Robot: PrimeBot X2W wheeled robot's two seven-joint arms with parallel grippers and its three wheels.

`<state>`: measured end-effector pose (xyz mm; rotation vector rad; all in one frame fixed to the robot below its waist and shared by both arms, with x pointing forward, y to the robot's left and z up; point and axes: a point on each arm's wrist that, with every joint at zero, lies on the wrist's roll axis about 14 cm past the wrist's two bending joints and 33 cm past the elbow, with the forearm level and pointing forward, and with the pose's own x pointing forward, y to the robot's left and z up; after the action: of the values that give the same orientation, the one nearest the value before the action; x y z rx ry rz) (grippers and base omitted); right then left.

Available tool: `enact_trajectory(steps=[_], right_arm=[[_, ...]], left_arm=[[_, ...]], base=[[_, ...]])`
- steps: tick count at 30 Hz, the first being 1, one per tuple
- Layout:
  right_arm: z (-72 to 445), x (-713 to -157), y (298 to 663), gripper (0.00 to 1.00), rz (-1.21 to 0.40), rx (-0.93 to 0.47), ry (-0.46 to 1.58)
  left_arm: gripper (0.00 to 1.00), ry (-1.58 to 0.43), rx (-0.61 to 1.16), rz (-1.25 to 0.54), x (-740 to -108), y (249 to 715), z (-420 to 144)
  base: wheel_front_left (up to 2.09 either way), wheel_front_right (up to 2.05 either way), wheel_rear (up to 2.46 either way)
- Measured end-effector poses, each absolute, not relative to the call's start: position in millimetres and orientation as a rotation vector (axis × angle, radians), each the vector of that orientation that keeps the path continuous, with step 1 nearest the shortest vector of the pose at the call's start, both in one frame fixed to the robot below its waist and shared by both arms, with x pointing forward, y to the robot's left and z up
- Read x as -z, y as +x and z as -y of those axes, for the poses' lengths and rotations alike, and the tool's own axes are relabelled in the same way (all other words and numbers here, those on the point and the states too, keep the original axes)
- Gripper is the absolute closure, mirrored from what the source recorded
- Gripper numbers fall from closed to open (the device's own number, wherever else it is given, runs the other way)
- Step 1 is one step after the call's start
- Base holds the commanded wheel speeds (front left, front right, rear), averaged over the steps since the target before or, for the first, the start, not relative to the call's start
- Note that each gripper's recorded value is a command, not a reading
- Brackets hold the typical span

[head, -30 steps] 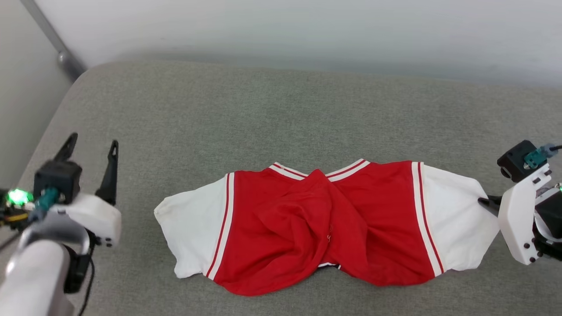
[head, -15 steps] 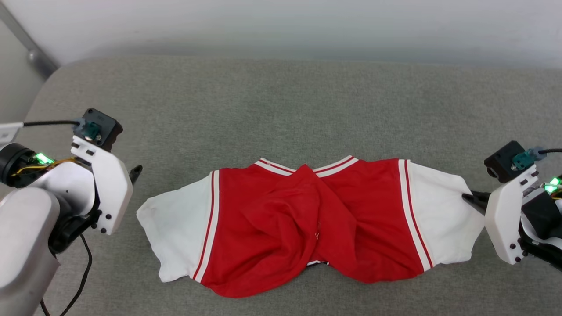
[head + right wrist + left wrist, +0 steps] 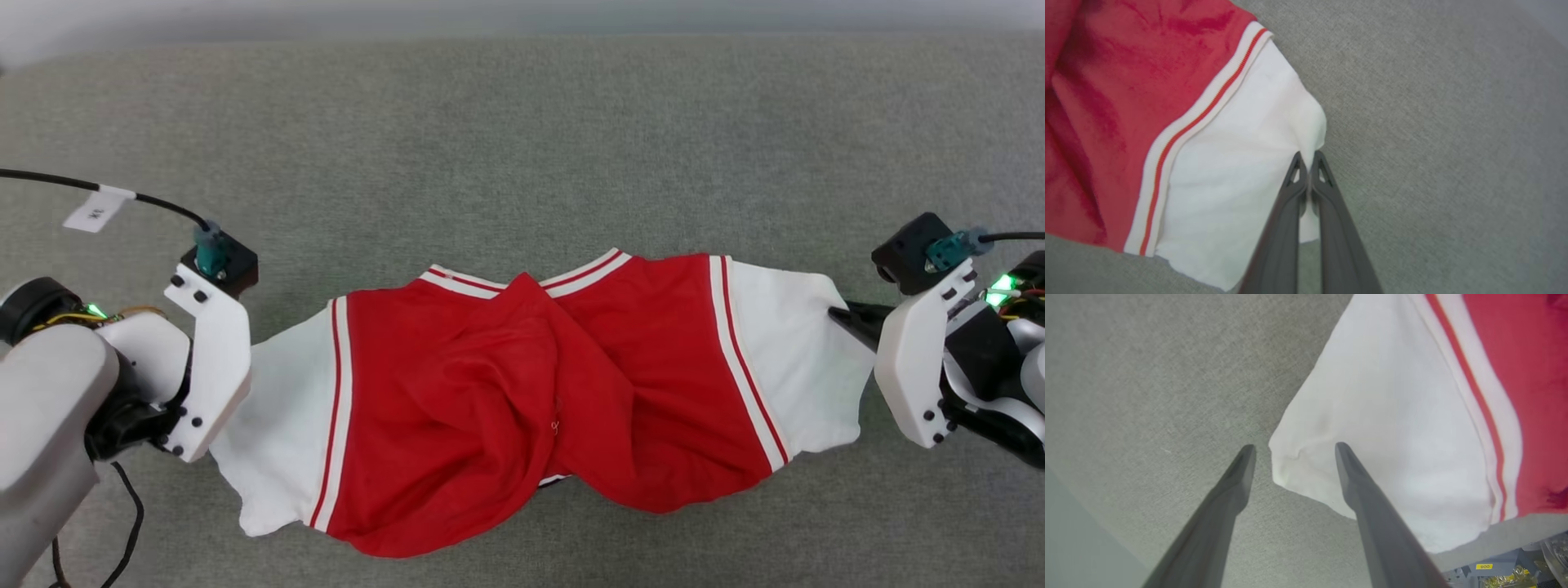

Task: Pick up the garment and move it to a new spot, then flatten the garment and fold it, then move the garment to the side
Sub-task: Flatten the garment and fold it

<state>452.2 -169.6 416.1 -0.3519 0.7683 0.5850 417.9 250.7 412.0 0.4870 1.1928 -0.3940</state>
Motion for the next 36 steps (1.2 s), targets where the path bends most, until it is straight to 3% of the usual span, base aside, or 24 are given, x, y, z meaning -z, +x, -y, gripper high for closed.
enact_trajectory(steps=[11,12,13,14,22,36], right_arm=[[176.3,-397.0,458.2,1.0,-0.801,-0.579,-0.335],[176.4,-396.8,458.5,1.0,-0.8,-0.579,-0.335],[176.3,-396.7,458.6,1.0,-0.799,-0.58,-0.333],[176.2,-396.5,458.1,1.0,-0.8,-0.58,-0.331],[174.9,-413.5,459.0,1.0,-0.736,-0.575,-0.333],[173.9,-503.2,465.0,1.0,-0.432,-0.527,-0.35]], left_arm=[[0.0,0.54,0.483,-1.363,-368.7,405.6,-242.2],[0.19,0.542,0.49,-1.366,-367.9,405.0,-241.0],[0.76,0.545,0.492,-1.365,-368.0,405.3,-240.7],[1.0,0.543,0.498,-1.364,-367.5,404.2,-239.6],[1.0,0.51,0.511,-1.283,-377.6,398.6,-233.4],[1.0,0.492,0.468,-0.832,-467.9,416.6,-228.7]], base=[[0.0,0.0,0.0],[0.0,0.0,0.0],[0.0,0.0,0.0],[0.0,0.0,0.0],[0.0,0.0,0.0],[0.0,0.0,0.0]])
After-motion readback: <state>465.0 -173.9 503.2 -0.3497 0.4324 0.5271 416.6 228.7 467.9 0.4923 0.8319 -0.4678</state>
